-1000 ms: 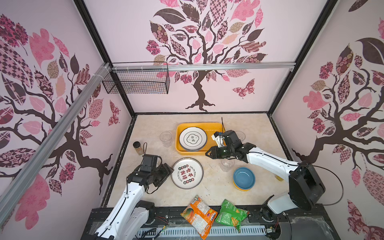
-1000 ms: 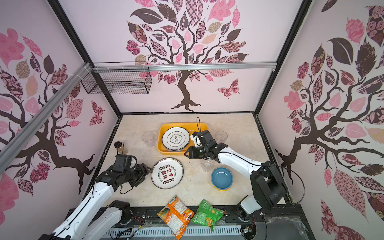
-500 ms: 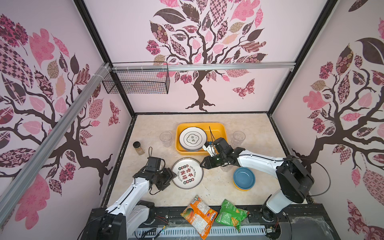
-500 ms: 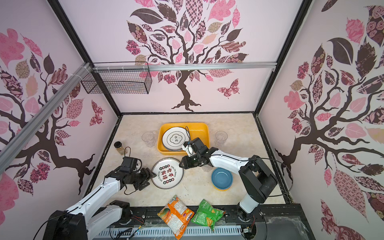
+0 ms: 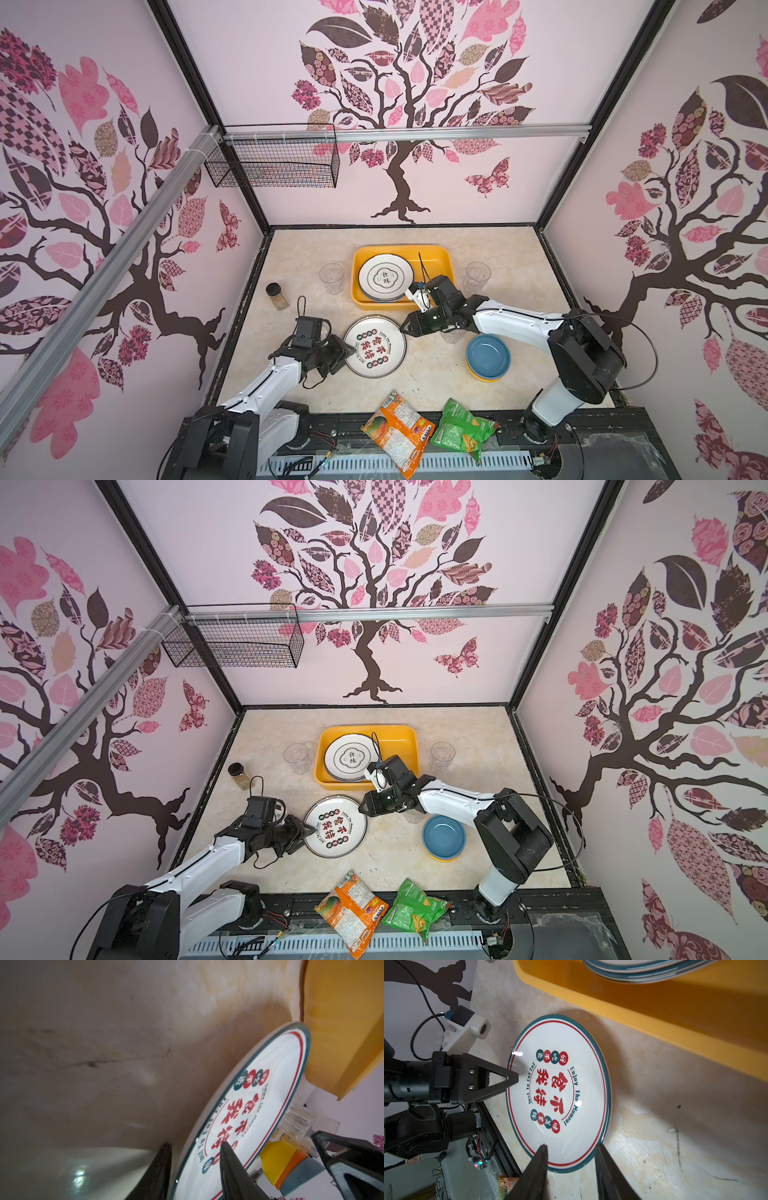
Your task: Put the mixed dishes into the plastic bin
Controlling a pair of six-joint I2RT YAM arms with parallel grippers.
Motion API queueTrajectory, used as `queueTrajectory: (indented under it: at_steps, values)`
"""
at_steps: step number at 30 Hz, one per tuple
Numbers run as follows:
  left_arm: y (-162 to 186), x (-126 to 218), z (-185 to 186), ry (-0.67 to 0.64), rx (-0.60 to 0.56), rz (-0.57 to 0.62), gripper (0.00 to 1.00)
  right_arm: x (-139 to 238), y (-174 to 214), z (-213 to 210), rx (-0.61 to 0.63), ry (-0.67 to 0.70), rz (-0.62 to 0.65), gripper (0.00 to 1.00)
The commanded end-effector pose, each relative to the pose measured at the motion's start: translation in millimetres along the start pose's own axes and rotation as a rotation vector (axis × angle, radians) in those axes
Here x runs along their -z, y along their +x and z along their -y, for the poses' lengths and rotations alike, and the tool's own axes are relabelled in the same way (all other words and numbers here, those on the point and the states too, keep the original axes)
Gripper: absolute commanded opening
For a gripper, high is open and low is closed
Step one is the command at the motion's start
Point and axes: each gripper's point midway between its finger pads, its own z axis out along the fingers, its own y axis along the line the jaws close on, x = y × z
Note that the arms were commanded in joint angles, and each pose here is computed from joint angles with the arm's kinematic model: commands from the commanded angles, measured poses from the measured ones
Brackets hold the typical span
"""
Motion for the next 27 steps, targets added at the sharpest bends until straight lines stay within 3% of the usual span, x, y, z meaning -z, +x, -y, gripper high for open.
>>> queueTrajectory:
  at_steps: [1,15,27]
  values:
    - [4.0,-5.9,-18.9,-0.057,0.021,-0.015,0.36,-6.3,-2.5,2.5,0.013,0.012,-0.004,0.41]
    - [9.4,-8.2,-29.1,-0.118,0.031,-0.057,0.12,-6.2,-6.1,5.4,0.015,0.035,0.004,0.41]
    - [10.4,5.2,-9.1,-0.063,-0.014,-0.043,0.0,2.1,-13.1,7.2,0.033,0.076,0.036,0.41]
